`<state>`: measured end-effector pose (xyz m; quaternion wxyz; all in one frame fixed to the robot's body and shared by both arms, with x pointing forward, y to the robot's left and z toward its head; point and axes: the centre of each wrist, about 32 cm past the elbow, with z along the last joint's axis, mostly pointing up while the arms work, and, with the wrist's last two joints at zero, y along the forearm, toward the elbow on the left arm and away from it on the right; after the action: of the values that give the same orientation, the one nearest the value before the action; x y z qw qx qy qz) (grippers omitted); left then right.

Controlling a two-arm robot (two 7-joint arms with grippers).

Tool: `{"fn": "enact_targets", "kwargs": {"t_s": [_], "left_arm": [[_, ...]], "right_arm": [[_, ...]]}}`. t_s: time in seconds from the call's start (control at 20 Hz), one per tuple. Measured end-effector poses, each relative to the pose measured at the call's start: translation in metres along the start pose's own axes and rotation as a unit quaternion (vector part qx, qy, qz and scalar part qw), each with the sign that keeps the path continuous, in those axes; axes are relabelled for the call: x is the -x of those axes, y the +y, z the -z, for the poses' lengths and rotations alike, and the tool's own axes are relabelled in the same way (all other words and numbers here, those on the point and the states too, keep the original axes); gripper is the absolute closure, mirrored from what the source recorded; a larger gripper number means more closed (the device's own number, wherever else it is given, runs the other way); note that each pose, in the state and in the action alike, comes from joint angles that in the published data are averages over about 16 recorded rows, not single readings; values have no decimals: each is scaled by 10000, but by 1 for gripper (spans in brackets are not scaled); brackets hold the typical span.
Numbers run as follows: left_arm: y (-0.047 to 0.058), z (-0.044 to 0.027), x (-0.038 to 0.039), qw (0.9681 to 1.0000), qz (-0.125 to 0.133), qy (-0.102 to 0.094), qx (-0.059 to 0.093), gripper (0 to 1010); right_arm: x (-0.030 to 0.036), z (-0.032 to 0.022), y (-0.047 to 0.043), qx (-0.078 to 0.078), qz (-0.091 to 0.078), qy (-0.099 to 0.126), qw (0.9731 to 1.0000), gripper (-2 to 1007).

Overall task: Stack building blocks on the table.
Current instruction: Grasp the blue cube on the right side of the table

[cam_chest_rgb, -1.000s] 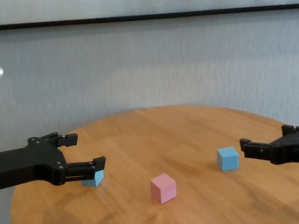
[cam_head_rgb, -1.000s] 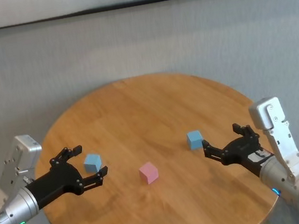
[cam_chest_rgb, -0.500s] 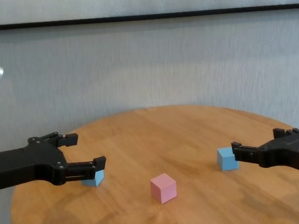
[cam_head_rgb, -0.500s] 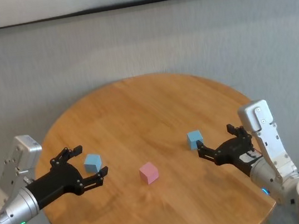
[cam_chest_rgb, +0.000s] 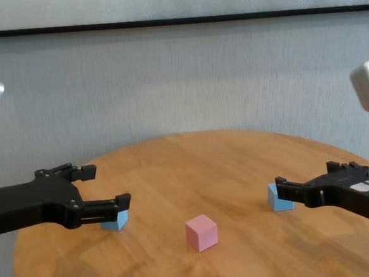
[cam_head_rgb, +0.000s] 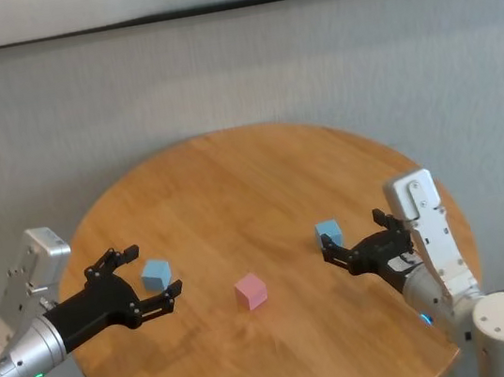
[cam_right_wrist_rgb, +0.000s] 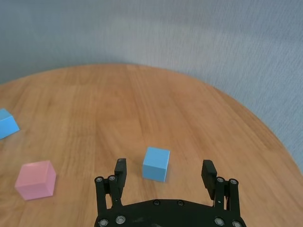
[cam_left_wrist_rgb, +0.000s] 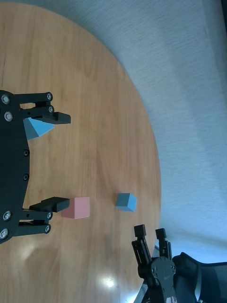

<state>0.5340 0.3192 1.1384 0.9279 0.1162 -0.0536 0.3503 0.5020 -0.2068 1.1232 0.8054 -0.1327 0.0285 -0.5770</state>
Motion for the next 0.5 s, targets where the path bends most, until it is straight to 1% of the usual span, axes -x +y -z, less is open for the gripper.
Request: {"fn": "enact_targets", "kwargs": {"t_s": [0.5], "left_arm": [[0, 0, 0, 10000, -1, 0, 0, 10]], "right_arm": [[118, -3, 234, 49, 112, 33, 9999, 5]]}}
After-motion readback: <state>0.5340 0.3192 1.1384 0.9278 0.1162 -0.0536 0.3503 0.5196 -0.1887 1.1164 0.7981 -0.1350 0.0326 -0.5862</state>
